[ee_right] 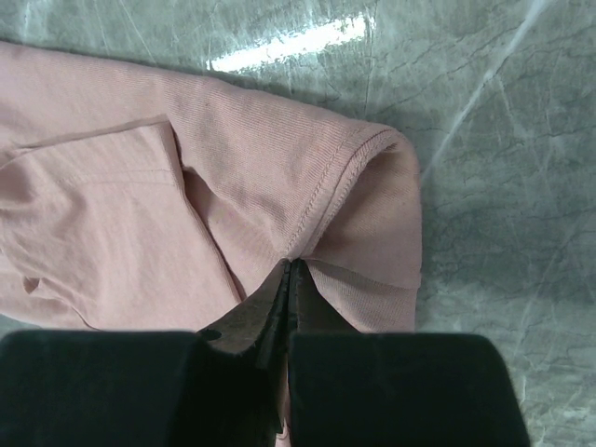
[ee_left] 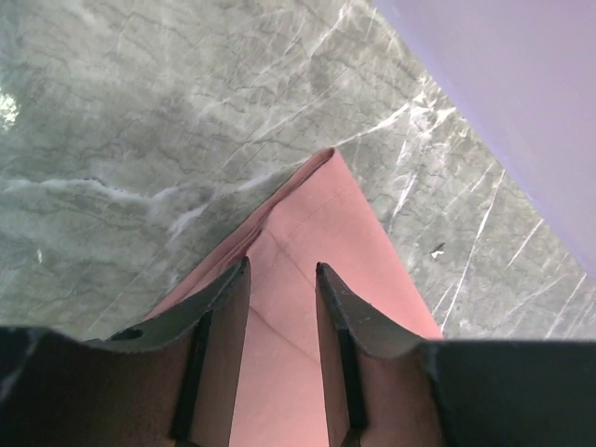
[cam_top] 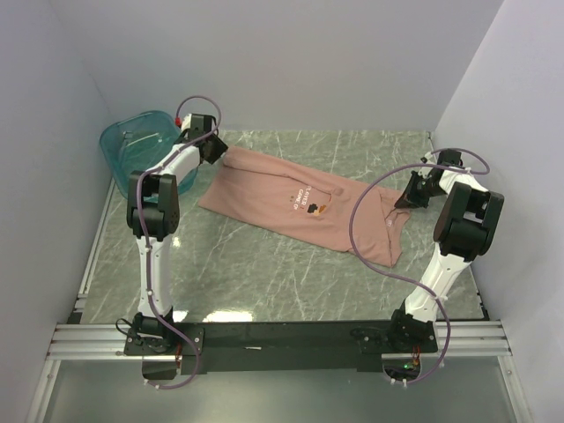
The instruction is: Fold and stack the t-shirts
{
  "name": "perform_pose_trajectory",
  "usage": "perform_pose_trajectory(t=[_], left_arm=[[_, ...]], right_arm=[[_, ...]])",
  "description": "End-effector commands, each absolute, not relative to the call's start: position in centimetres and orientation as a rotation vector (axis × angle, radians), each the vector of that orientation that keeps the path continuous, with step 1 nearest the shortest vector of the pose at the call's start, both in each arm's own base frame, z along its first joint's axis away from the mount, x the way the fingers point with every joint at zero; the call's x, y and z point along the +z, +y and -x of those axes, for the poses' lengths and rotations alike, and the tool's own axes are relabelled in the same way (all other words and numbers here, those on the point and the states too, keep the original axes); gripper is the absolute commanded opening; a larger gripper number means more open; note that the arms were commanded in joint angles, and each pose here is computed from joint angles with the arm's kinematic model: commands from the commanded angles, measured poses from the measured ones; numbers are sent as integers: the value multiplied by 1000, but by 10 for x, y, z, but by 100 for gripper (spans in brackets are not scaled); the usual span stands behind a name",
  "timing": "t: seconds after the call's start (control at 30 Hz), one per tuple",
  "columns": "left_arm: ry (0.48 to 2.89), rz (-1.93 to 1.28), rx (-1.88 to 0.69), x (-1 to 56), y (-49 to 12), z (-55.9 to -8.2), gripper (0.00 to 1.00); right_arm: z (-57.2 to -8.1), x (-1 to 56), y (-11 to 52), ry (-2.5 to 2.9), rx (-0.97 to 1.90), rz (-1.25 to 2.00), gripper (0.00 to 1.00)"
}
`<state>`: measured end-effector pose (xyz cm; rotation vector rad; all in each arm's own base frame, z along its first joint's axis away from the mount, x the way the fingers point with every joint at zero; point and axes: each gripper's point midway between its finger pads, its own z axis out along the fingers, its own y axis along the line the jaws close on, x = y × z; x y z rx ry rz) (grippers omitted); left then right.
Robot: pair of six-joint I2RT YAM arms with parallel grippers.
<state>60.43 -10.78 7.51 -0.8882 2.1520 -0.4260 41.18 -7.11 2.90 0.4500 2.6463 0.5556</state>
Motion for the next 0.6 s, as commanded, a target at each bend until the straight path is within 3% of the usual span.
perform_pose_trajectory(t=[0.0,0.57], left_arm=[[2075,854,-498,112,-115,-612,41],[2193,900,-445,72,-123,-606,42]], right_arm=[[-422,39,-76,2613,553,-425,0],[-423,39,-76,2614,556,-427,0]])
